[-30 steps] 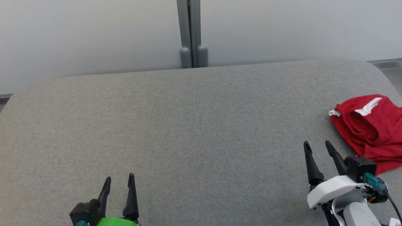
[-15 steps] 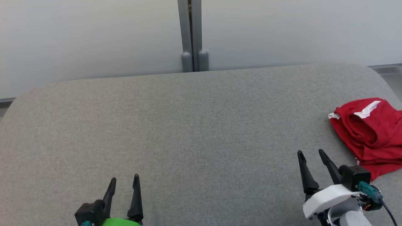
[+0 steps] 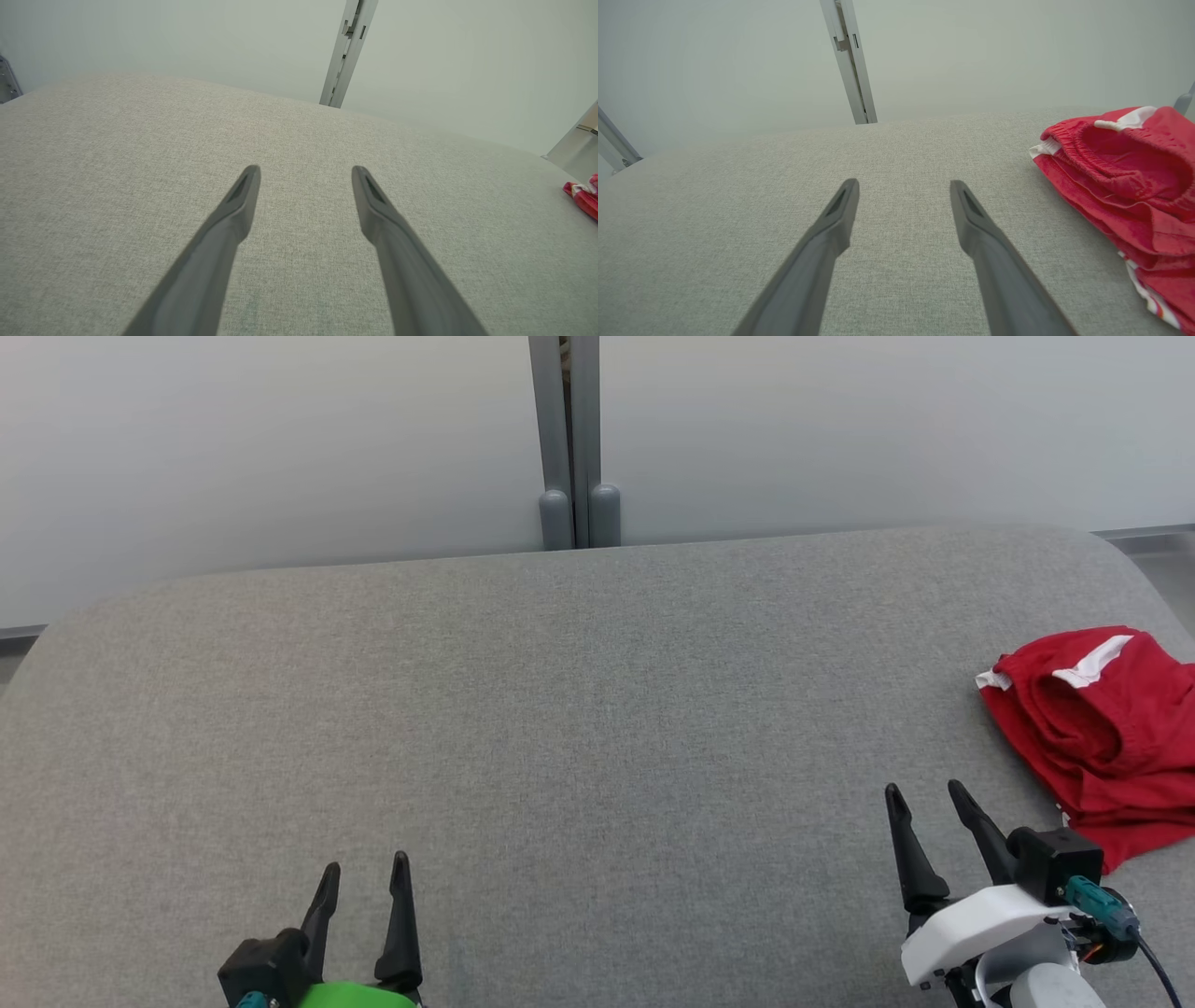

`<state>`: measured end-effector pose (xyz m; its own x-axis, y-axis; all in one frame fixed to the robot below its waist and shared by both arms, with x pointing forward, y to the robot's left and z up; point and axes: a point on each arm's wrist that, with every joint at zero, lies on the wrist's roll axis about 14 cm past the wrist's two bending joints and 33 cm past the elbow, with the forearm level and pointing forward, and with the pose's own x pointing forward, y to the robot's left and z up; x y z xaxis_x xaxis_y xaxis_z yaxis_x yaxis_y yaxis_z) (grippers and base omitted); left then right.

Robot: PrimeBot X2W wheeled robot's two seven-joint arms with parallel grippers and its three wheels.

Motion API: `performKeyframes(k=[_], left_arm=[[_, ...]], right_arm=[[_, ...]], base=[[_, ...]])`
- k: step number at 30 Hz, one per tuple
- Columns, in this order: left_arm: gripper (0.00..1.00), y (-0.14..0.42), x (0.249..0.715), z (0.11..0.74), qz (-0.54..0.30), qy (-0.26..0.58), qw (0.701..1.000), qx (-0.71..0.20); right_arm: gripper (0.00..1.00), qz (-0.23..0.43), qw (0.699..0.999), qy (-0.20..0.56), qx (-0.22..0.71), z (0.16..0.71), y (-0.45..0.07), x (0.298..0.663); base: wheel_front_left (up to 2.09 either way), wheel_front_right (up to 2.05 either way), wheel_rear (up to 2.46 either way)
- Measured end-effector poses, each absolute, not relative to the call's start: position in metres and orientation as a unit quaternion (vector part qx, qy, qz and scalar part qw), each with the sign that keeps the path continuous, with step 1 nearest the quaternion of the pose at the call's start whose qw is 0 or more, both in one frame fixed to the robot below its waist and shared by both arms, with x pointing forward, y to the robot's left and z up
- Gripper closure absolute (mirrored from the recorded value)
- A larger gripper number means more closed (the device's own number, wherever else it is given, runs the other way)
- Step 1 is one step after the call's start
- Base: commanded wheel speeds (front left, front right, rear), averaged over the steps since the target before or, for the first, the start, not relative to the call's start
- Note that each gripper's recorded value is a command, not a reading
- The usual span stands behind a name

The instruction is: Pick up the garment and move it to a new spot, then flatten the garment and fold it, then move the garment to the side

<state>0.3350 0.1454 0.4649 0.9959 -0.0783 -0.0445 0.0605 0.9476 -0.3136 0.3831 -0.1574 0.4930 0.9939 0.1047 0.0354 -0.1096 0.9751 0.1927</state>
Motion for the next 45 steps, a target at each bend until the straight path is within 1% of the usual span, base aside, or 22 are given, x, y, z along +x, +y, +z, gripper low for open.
performKeyframes(k=[3,4,8,12,27,32,45], left_arm=[[0.00,0.146,0.336,0.467,-0.033,0.025,0.986,-0.160],[1.00,0.146,0.335,0.466,-0.033,0.027,0.986,-0.160],[1.00,0.146,0.330,0.451,-0.030,0.051,0.985,-0.160],[1.00,0.149,0.330,0.447,-0.018,0.062,0.980,-0.190],[1.00,0.165,0.335,0.445,0.020,0.076,0.950,-0.302],[1.00,0.169,0.342,0.450,0.026,0.072,0.937,-0.341],[1.00,0.176,0.349,0.455,0.037,0.069,0.905,-0.417]], right_arm=[[0.00,0.054,0.994,-0.014,0.098,0.494,-0.157,0.383],[1.00,0.054,0.994,-0.013,0.098,0.493,-0.157,0.383],[1.00,0.049,0.993,0.026,0.104,0.468,-0.156,0.372],[1.00,0.036,0.989,0.038,0.137,0.464,-0.160,0.371],[1.00,0.003,0.965,0.042,0.260,0.467,-0.172,0.374],[1.00,-0.007,0.951,0.043,0.305,0.469,-0.175,0.375],[1.00,-0.021,0.920,0.042,0.388,0.472,-0.182,0.377]], base=[[0.00,0.00,0.00],[0.00,0.00,0.00],[0.00,0.00,0.00],[0.00,0.00,0.00],[0.00,0.00,0.00],[0.00,0.00,0.00],[0.00,0.00,0.00]])
